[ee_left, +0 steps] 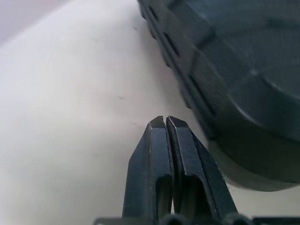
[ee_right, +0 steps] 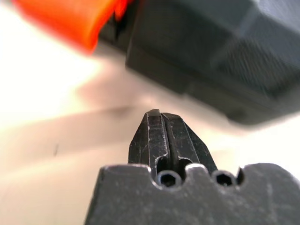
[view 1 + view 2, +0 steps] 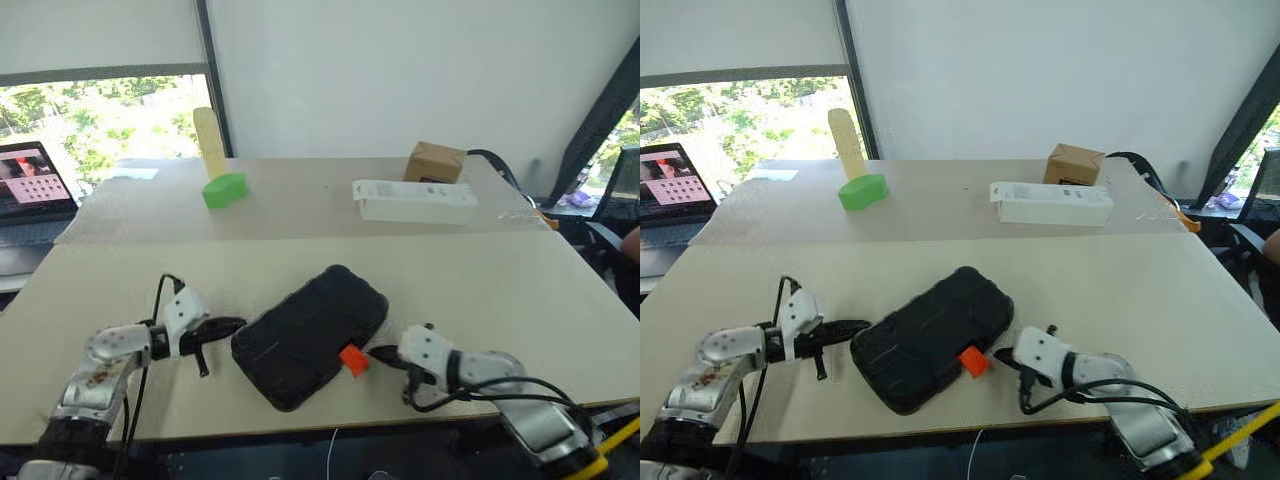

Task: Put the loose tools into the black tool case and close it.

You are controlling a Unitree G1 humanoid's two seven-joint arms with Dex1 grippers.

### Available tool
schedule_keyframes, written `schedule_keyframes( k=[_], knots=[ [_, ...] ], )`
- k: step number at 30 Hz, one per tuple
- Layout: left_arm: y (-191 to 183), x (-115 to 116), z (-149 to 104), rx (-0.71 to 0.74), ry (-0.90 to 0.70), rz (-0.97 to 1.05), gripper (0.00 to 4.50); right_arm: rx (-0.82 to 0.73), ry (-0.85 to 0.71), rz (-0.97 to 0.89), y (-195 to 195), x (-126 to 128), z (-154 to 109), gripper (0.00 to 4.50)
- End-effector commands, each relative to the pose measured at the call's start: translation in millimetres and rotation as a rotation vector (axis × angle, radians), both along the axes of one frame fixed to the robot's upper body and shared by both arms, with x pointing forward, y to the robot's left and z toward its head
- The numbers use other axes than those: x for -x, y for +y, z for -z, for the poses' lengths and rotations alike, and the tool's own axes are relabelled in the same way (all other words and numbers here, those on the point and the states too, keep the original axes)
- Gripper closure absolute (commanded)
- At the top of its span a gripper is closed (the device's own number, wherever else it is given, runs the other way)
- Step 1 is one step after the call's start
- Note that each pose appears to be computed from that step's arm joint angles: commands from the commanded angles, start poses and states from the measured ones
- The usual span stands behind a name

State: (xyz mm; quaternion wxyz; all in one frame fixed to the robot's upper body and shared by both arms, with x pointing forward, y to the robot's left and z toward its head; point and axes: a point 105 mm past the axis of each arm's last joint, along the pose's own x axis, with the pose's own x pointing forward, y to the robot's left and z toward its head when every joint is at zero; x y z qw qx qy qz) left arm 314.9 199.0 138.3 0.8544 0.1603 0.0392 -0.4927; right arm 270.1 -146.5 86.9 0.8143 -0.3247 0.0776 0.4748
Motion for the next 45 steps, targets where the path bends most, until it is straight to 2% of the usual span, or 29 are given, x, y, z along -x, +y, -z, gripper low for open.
schedule_keyframes(
  k=[1,3,5,9,13,16,23,33,45],
  knots=[
    [-34.6,9.0,-41.1,0.089,-0.017,0.200,4.37,-0.086,-0.010,-0.164,13.5,33.0,-28.1,4.50],
    [-48.9,10.9,-42.0,0.077,0.016,0.252,4.37,-0.131,-0.005,-0.226,23.1,46.1,-36.6,4.50],
    [-61.9,12.1,-37.3,0.032,0.029,0.292,4.37,-0.145,-0.002,-0.232,29.4,48.6,-40.4,4.50],
    [-93.3,-4.9,-20.3,-0.035,0.013,0.263,4.37,-0.148,-0.047,-0.212,42.3,36.5,-44.5,4.50],
    [-100.7,-12.9,-4.6,-0.093,0.023,0.231,4.37,-0.139,-0.076,-0.201,43.8,26.1,-49.0,4.50],
    [-102.1,-13.7,6.7,-0.142,0.038,0.214,4.37,-0.129,-0.080,-0.209,45.8,20.5,-48.4,4.50],
    [-87.7,-16.7,16.0,-0.205,0.065,0.146,4.37,-0.104,-0.071,-0.229,52.2,10.2,-36.5,4.50],
    [-82.5,-18.3,20.2,-0.228,0.084,0.111,4.37,-0.113,-0.102,-0.237,60.7,-3.9,-36.0,4.50],
    [-83.3,-18.5,47.0,-0.270,0.151,0.089,4.37,-0.129,-0.077,-0.243,69.8,-5.9,-29.7,4.50]
  ],
)
